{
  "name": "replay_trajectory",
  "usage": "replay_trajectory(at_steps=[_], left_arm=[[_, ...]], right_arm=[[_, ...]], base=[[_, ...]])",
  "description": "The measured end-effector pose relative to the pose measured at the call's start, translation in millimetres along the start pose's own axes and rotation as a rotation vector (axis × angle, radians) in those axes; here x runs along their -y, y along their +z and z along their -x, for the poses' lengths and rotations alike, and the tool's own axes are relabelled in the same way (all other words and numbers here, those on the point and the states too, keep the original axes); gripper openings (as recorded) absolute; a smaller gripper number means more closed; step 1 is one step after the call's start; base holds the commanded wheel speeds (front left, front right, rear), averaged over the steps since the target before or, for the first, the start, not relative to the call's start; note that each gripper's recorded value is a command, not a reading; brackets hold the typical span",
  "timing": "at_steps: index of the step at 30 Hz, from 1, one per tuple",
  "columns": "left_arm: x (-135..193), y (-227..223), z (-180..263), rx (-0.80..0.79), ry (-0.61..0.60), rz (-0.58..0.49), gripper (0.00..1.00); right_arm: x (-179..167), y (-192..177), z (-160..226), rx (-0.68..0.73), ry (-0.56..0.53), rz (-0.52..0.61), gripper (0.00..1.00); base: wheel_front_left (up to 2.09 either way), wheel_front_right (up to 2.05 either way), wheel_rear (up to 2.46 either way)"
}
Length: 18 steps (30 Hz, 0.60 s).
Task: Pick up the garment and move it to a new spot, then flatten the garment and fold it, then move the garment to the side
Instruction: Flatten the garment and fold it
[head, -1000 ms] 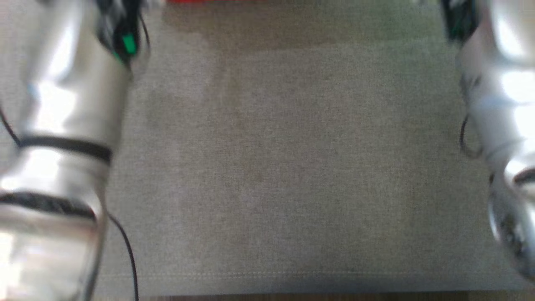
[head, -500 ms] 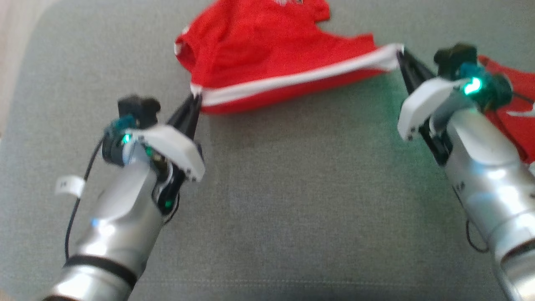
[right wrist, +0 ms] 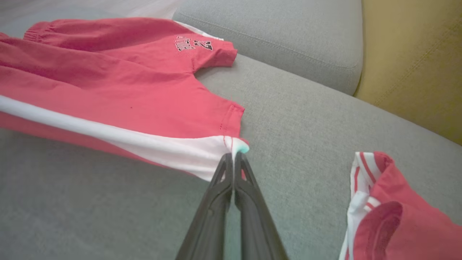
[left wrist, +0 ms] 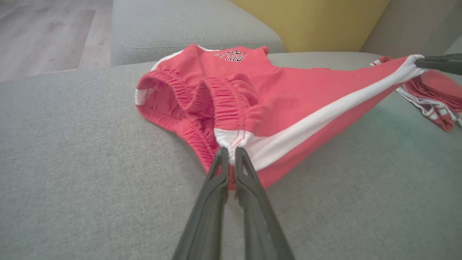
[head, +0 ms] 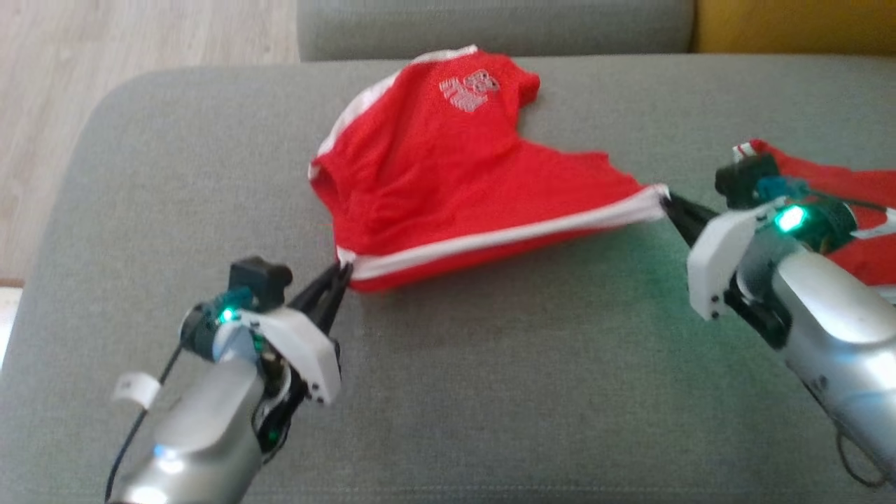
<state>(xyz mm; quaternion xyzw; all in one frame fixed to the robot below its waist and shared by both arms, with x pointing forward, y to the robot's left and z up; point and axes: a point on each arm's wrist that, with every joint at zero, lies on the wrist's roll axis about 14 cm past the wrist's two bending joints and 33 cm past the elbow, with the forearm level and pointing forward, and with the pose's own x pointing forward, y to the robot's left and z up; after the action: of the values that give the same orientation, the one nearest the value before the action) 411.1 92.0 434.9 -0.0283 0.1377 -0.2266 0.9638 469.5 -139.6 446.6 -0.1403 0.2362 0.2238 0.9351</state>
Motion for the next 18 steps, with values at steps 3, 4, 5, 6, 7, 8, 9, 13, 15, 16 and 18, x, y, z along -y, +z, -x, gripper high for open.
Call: replay_trajectory(at_steps=[3, 4, 5, 6, 7, 8, 9, 13, 15, 16, 18], left_arm=[[11.4, -5.6, 9.1, -0.007, -0.028, -0.017, 0.00], [15.7, -8.1, 12.5, -0.011, -0.038, -0.020, 0.00], [20.5, -11.2, 16.3, -0.018, -0.051, -0.025, 0.00], [24.3, -14.9, 20.6, -0.029, -0.060, -0.023, 0.00], [27.9, -17.9, 24.9, -0.036, -0.069, -0.022, 0.00], [31.7, -20.6, 29.3, -0.041, -0.078, -0.022, 0.00], [34.8, -23.4, 33.8, -0.049, -0.086, -0.020, 0.00], [45.0, -25.9, 47.0, -0.055, -0.115, -0.006, 0.00], [51.8, -25.9, 52.7, -0.061, -0.136, 0.001, 0.00], [55.2, -27.0, 55.7, -0.067, -0.144, 0.002, 0.00], [64.2, -30.9, 62.8, -0.086, -0.166, 0.004, 0.00]], right_arm=[[0.2, -12.4, 15.3, -0.049, 0.015, -0.006, 0.00], [-0.1, -16.0, 20.3, -0.065, 0.020, -0.005, 0.00], [-0.2, -19.2, 25.5, -0.078, 0.024, -0.007, 0.00], [-0.2, -22.2, 30.8, -0.094, 0.028, -0.005, 0.00], [-0.7, -25.2, 36.1, -0.112, 0.033, -0.004, 0.00], [-2.0, -28.7, 41.5, -0.128, 0.041, 0.000, 0.00], [-3.8, -32.2, 46.9, -0.147, 0.049, -0.002, 0.00], [-6.0, -49.3, 66.7, -0.224, 0.075, -0.013, 0.00], [-4.7, -56.7, 75.1, -0.259, 0.082, -0.026, 0.00], [-3.9, -60.0, 78.7, -0.276, 0.085, -0.033, 0.00], [-3.0, -69.6, 86.5, -0.323, 0.093, -0.046, 0.00]], base=[[0.00, 0.00, 0.00], [0.00, 0.00, 0.00], [0.00, 0.00, 0.00], [0.00, 0.00, 0.00], [0.00, 0.00, 0.00], [0.00, 0.00, 0.00], [0.00, 0.00, 0.00], [0.00, 0.00, 0.00], [0.00, 0.00, 0.00], [0.00, 0.00, 0.00], [0.00, 0.00, 0.00]])
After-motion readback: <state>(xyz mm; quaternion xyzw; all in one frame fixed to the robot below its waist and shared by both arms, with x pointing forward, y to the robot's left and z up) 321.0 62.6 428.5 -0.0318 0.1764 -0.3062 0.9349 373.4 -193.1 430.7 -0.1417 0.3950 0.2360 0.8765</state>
